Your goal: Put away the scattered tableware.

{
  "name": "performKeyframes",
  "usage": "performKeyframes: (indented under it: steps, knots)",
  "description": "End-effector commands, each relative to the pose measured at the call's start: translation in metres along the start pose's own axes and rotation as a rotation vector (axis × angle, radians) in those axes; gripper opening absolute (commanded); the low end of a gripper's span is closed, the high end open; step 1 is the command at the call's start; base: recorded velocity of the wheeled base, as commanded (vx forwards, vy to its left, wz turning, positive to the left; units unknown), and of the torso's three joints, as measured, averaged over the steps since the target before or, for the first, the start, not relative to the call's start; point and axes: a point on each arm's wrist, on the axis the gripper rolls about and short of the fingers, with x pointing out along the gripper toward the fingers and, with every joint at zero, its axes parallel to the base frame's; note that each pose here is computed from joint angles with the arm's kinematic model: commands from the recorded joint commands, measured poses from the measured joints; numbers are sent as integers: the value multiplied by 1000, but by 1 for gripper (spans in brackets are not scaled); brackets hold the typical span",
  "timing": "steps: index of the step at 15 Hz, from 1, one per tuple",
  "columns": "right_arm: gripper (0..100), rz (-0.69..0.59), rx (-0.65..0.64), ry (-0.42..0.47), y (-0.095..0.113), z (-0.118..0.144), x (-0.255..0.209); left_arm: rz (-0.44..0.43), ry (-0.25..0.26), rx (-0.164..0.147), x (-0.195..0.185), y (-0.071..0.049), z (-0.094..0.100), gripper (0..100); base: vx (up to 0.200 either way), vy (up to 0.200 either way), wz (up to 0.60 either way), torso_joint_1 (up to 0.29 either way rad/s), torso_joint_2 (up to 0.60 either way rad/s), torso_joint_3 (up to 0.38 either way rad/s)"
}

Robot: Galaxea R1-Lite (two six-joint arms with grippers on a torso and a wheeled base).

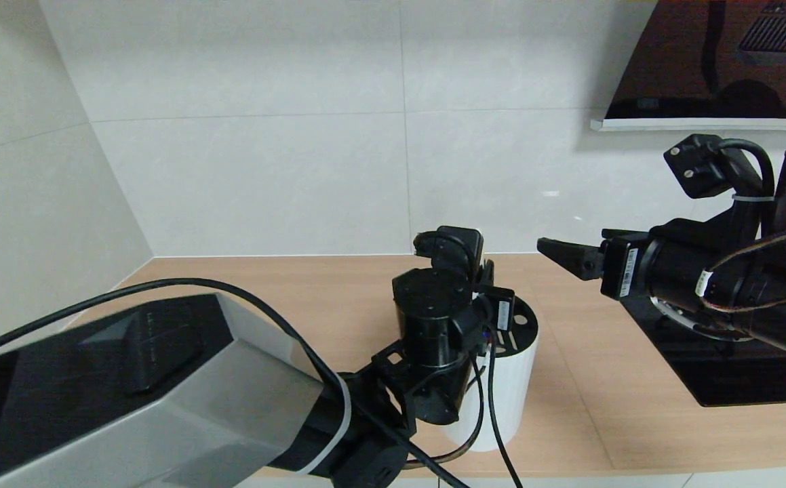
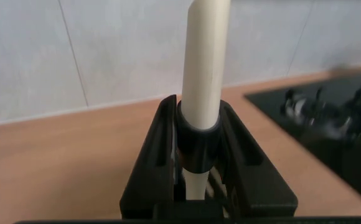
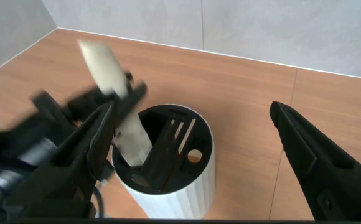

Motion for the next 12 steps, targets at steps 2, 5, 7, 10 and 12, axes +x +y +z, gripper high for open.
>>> performKeyframes:
  steps: [2, 5, 7, 10, 12]
  knots:
    - [100, 0, 0, -1, 0, 0, 0, 0, 25, 14, -1, 0, -9, 0, 0, 0, 0, 0, 0, 0]
    - [100, 0, 0, -1, 0, 0, 0, -2, 32, 18, -2, 0, -12, 0, 0, 0, 0, 0, 0, 0]
    - [100, 0, 0, -1, 0, 0, 0, -1, 35, 20, -2, 0, -13, 0, 0, 0, 0, 0, 0, 0]
    - [100, 0, 0, -1, 0, 0, 0, -1, 40, 23, -1, 0, -16, 0, 0, 0, 0, 0, 0, 0]
    - [100, 0, -1, -1, 0, 0, 0, -3, 44, 25, -1, -1, -18, 0, 0, 0, 0, 0, 0, 0]
